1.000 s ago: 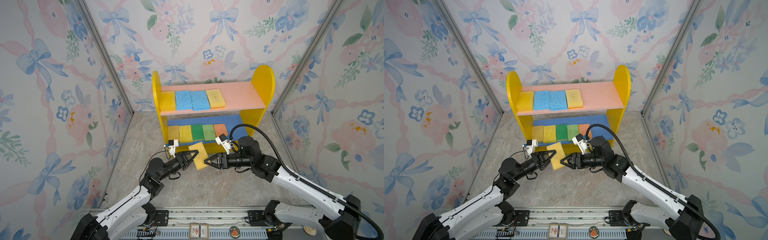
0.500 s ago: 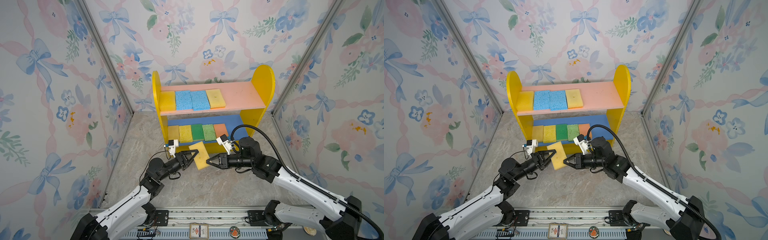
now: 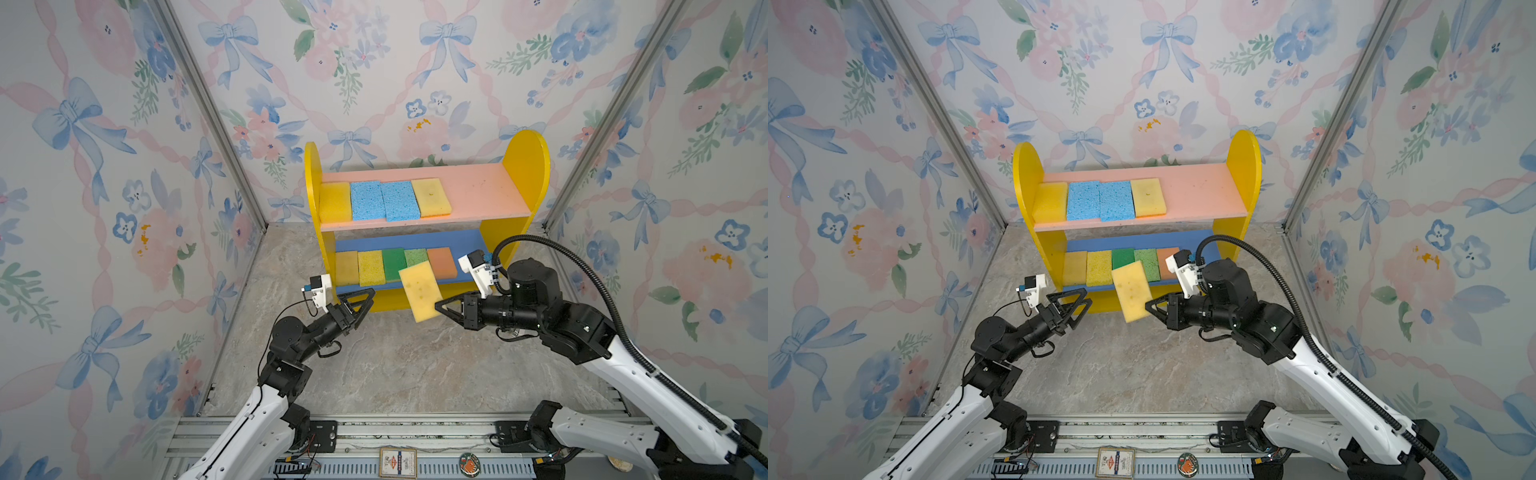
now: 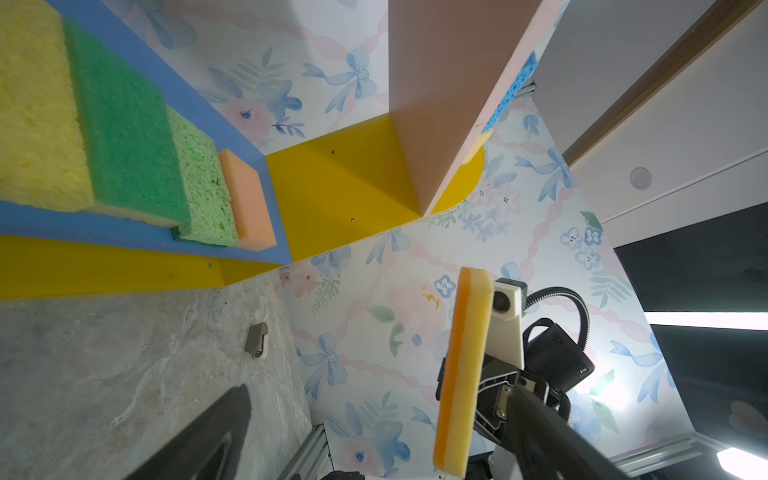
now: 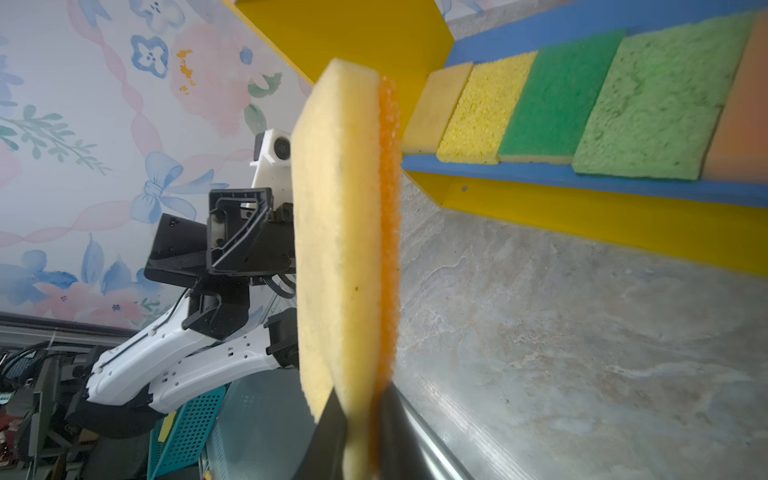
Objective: Place and organize the cleaning sponges onto the shelf
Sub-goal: 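Raise the sponge with the right gripper up to the pink top shelf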
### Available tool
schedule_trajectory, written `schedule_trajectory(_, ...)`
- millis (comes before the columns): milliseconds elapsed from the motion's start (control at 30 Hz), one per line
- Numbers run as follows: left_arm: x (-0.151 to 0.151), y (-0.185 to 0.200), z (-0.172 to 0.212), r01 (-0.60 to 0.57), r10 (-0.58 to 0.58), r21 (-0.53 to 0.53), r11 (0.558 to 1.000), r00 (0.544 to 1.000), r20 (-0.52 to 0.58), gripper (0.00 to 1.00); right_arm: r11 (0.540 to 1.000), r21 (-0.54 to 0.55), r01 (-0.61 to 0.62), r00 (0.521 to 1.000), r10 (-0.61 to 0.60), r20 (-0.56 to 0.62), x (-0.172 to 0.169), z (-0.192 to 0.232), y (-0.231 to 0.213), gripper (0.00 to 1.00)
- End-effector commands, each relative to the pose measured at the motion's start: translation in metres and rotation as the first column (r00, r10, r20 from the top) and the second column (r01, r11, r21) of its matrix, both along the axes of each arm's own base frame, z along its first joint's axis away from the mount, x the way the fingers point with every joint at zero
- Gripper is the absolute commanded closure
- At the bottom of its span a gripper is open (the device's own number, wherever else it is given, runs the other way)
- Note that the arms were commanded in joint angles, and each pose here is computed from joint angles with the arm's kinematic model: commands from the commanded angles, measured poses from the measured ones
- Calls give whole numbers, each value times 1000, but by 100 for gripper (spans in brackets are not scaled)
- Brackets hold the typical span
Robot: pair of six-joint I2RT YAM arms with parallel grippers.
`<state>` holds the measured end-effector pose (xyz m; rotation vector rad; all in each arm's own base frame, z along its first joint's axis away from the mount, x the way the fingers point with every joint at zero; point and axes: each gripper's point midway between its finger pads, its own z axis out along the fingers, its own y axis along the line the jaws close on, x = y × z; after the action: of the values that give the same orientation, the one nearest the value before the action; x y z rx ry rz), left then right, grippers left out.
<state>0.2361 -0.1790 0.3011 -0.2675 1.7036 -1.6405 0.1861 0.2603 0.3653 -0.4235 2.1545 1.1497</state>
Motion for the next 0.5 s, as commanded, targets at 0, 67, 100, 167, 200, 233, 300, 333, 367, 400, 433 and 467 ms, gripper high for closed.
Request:
schedule_trajectory(0, 1, 13, -20, -39, 35, 291, 956, 999, 19, 2, 991, -113, 77, 992, -65, 110, -3, 23, -35, 85)
schedule_trajectory(67, 5, 23, -20, -75, 61, 386, 919, 997, 50, 2, 985, -109, 131, 980, -111, 168, 0, 47, -47, 85)
schedule_trajectory(100, 8, 28, -19, -94, 76, 424, 901, 995, 61, 2, 979, -116, 167, 971, -143, 193, 4, 58, -54, 85)
schedule_trajectory(167, 13, 39, -10, -150, 111, 480, 865, 988, 108, 2, 961, -139, 240, 950, -203, 237, 13, 76, -68, 84)
schedule_trajectory(200, 16, 45, -8, -179, 131, 511, 840, 983, 129, 2, 950, -156, 270, 940, -225, 258, 19, 84, -74, 84)
schedule_trajectory(233, 18, 51, -7, -210, 153, 541, 814, 977, 149, 2, 940, -168, 296, 930, -244, 273, 25, 90, -79, 84)
schedule_trajectory(300, 23, 66, -8, -279, 198, 615, 738, 960, 197, 2, 923, -189, 335, 915, -271, 299, 38, 104, -85, 84)
schedule_trajectory(333, 25, 75, -12, -311, 228, 653, 691, 951, 211, 2, 917, -196, 348, 909, -280, 308, 46, 111, -87, 83)
schedule_trajectory(367, 27, 84, -15, -342, 259, 681, 647, 939, 226, 2, 911, -205, 359, 906, -286, 313, 54, 117, -89, 83)
schedule_trajectory(400, 27, 90, -17, -362, 276, 698, 618, 931, 239, 2, 905, -216, 367, 903, -292, 314, 62, 121, -90, 83)
schedule_trajectory(433, 27, 95, -18, -381, 287, 709, 594, 923, 255, 2, 900, -223, 374, 900, -293, 323, 70, 126, -90, 82)
schedule_trajectory(467, 27, 99, -20, -397, 299, 716, 575, 916, 268, 2, 898, -230, 374, 900, -292, 325, 80, 130, -89, 81)
